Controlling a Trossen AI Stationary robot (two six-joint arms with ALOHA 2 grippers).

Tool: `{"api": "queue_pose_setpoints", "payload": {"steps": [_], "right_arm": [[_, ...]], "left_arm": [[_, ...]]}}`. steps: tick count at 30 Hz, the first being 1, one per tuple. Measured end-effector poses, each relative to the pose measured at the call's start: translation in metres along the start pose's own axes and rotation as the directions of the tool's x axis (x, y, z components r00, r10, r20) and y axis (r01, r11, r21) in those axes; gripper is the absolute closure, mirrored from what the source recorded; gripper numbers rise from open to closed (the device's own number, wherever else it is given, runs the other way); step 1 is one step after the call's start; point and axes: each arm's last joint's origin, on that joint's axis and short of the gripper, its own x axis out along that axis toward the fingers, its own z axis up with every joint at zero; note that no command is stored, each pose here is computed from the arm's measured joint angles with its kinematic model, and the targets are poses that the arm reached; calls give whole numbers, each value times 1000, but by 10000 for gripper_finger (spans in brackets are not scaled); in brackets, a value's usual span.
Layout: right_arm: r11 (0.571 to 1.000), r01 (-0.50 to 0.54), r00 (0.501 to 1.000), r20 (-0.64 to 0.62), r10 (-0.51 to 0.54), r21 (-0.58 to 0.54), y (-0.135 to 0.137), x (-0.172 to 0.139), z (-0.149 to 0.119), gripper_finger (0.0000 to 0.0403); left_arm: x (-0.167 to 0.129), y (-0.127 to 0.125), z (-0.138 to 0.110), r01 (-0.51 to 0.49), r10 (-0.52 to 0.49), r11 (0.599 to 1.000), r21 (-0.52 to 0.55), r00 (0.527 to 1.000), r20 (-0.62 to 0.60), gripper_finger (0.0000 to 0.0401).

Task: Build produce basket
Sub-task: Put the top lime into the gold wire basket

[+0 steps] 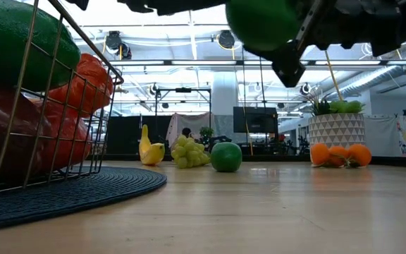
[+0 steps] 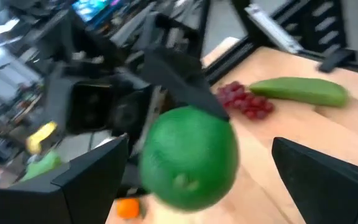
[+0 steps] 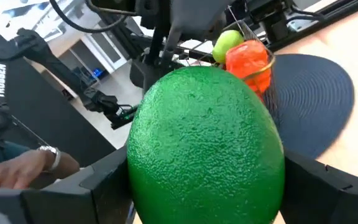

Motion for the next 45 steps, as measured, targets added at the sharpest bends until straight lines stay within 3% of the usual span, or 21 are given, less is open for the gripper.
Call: {"api": "queue_pose_setpoints", "payload": {"steps": [11,20,24,31,40,45], "right_arm": [[999,-37,999,9,37,-9,5,22,9,99],[999,-47,999,20,47,-9,6,24,10,98],[999,-47,999,21,47,-23,6,24,10,79],[998,-58,997,45,60,-37,7,24,12,30],[984,-102,986,116,119,-145,25,7,32,27],[973,-64,993,80,83,-224,32,-10,41,27]], "left_arm": [[0,-2,-1,34,-34,999,36,999,3,6],[0,-3,1,24,-25,996,92,1000,7,81],[0,-3,1,25,-26,995,95,1000,5,105],[0,-5,0,45,-44,995,84,999,-4,101],[-6,-10,5,44,-44,999,14,998,-41,109],[-25,-12,17,25,-29,999,-33,992,-126,108]]}}
